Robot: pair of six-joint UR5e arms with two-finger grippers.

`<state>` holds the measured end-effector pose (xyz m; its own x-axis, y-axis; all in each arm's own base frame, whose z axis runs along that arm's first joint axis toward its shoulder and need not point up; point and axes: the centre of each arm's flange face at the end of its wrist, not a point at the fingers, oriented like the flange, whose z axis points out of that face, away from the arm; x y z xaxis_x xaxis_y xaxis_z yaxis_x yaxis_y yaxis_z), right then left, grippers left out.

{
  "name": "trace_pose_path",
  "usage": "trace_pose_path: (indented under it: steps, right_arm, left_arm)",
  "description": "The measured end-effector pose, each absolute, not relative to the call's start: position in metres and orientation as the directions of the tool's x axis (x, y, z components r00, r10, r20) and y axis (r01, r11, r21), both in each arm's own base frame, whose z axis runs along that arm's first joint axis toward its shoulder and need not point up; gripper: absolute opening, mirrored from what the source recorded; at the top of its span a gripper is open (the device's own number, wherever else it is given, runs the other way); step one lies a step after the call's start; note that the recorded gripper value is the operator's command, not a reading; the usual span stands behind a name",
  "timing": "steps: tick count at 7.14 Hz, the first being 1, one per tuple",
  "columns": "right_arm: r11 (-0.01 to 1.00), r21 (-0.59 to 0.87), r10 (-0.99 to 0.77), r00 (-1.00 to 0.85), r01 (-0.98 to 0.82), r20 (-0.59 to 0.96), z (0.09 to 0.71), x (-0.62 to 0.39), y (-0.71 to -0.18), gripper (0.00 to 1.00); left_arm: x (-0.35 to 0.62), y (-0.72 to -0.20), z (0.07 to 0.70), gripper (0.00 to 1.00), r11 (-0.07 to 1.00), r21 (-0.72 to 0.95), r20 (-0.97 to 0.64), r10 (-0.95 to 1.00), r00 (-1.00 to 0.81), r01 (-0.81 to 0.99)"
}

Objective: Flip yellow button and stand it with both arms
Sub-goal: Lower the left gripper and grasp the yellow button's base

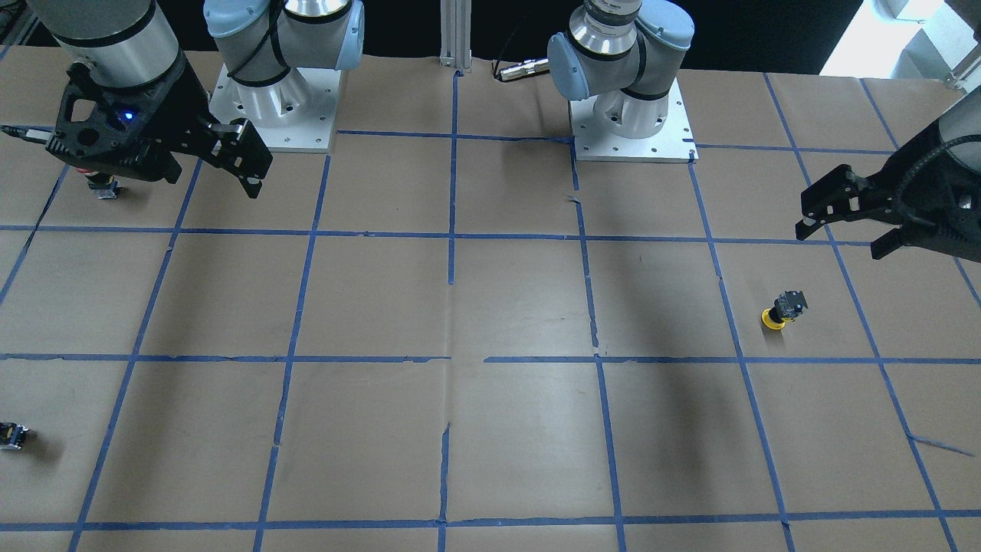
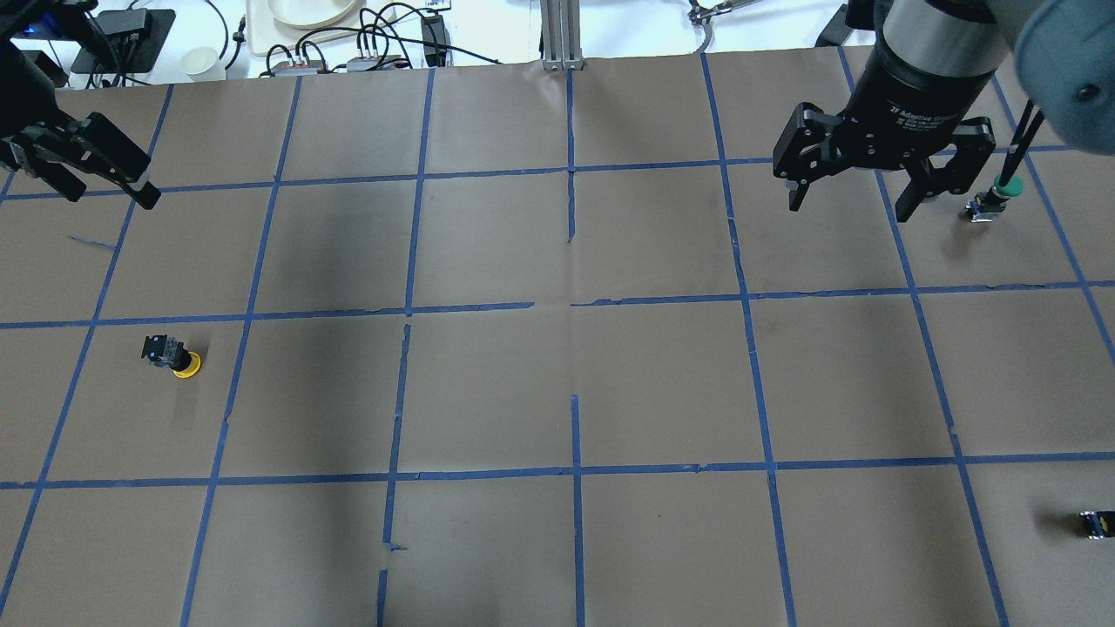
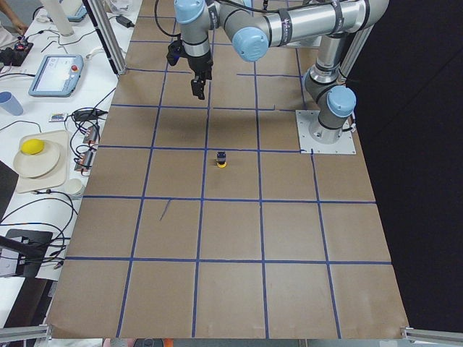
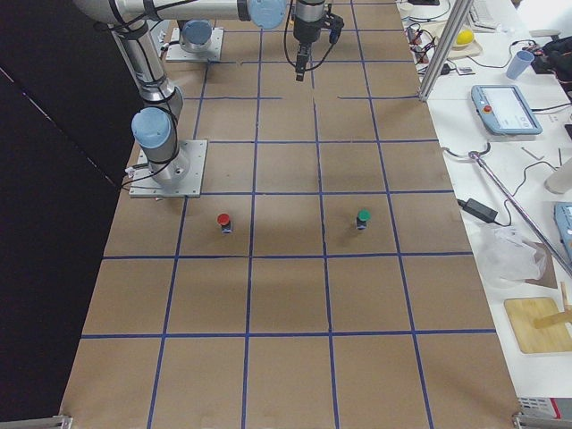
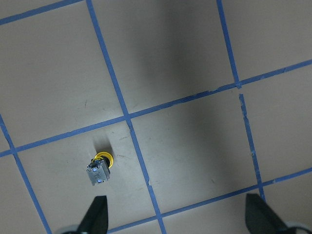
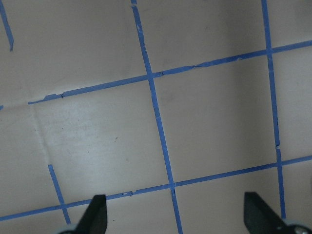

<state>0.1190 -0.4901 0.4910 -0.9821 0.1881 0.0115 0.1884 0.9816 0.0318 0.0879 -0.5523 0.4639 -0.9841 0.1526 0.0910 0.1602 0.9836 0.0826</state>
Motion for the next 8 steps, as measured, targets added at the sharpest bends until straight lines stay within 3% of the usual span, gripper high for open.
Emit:
trace_pose_path:
  steps: [1, 4, 8]
  right_arm:
    - [0.982, -0.007, 0.187, -0.982, 0.187, 0.009, 0.493, 0.118, -0.494, 1.0]
    - [0.982, 0.01, 0.187, -0.982, 0.187, 0.012, 0.503, 0.116, -0.476, 1.0]
    - [0.979, 0.077, 0.189, -0.981, 0.186, -0.037, 0.516, 0.123, -0.431, 1.0]
  left_arm:
    - [0.104, -0.561, 0.436, 0.93, 0.989, 0.126, 0.104, 0.066, -0.992, 0.079]
    - [0.171, -0.571, 0.337, 0.92, 0.962, 0.262, 0.063, -0.095, -0.993, -0.076]
    - [0.186, -0.521, 0.219, 0.94, 0.978, 0.153, -0.01, -0.143, -0.99, -0.143]
